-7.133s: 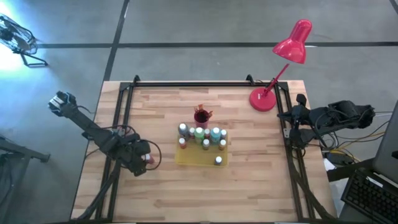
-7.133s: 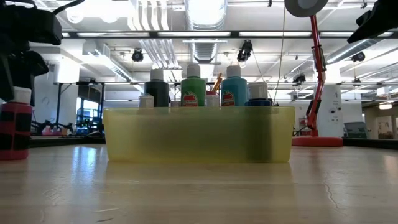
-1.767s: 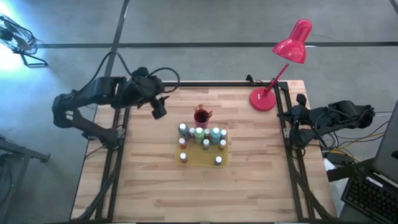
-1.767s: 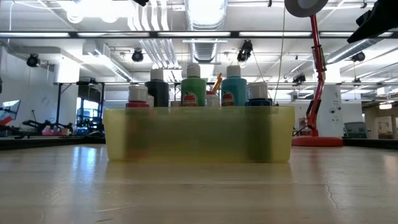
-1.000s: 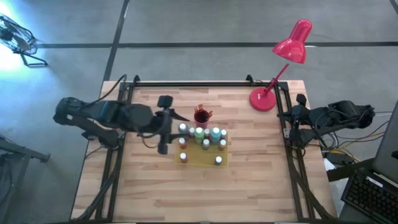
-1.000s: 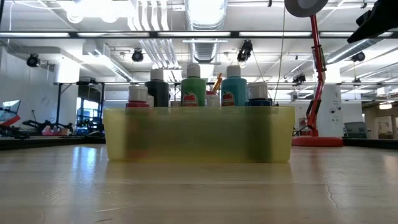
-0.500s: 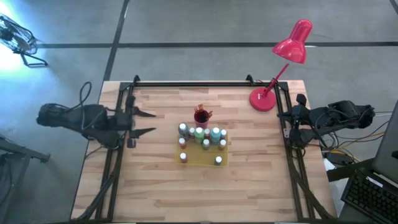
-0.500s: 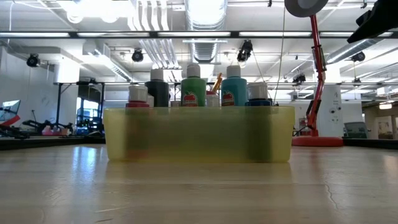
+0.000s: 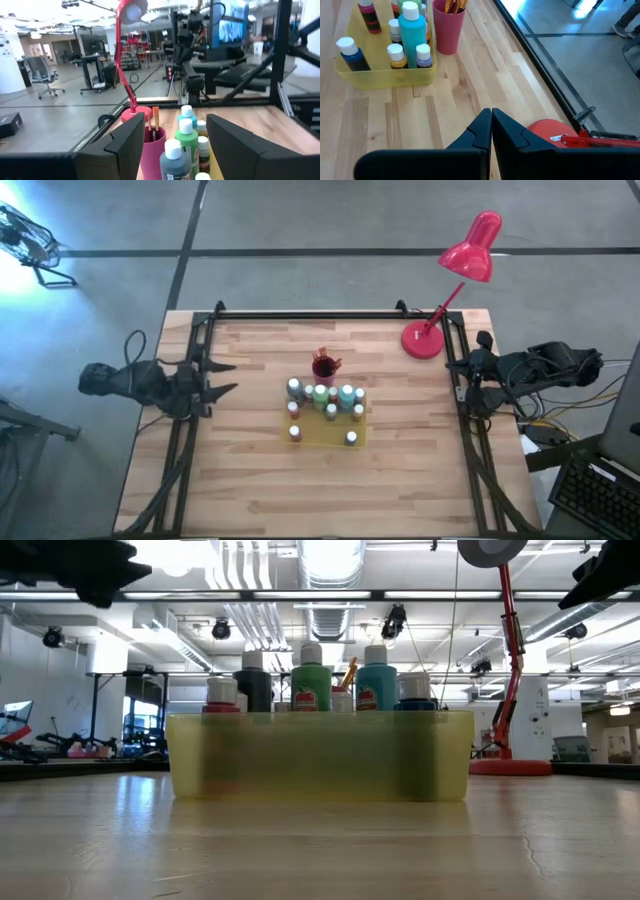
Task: Pick & Place Paint Supplies
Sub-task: Return to Home Position
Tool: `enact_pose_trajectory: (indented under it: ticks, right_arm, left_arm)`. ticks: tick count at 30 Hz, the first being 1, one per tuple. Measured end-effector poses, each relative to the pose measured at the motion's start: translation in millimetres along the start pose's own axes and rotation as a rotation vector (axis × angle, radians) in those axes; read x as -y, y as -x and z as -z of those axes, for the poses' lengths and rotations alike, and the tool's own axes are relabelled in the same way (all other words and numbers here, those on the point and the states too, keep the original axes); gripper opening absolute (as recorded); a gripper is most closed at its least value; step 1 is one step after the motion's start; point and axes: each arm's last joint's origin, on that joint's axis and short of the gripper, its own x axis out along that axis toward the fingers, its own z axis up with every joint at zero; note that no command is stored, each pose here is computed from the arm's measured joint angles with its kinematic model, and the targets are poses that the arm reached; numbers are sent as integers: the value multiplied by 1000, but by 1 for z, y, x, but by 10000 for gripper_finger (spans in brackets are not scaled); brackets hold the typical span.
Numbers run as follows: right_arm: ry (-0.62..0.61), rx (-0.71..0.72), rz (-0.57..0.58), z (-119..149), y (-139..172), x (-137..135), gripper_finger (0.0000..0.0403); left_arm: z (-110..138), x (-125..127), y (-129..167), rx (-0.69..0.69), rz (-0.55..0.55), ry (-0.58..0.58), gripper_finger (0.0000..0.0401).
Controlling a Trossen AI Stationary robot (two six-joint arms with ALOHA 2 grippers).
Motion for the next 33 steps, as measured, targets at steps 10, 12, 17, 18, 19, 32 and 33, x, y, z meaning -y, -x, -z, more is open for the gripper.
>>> enact_pose_trajectory:
  ticks: [10,12,17,18,19,32,33]
  right_arm:
    - [0,0,0,0,0,0,8]
    - [0,0,0,0,0,0,8]
    - [0,0,-1,0,0,0,8]
    - [0,0,0,0,0,0,8]
    - [0,0,0,0,0,0,8]
    - [0,0,0,0,0,0,8]
    - [0,0,0,0,0,0,8]
  left_arm:
    - [52,9,-7,-50,5,38,218]
    - [59,11,-8,-55,5,36,218]
    - [75,14,-11,-98,9,17,218]
    - [78,15,-11,-103,10,15,218]
    - [81,15,-12,-110,11,12,218]
    - [83,16,-13,-110,12,12,218]
    - [83,16,-13,-110,12,15,218]
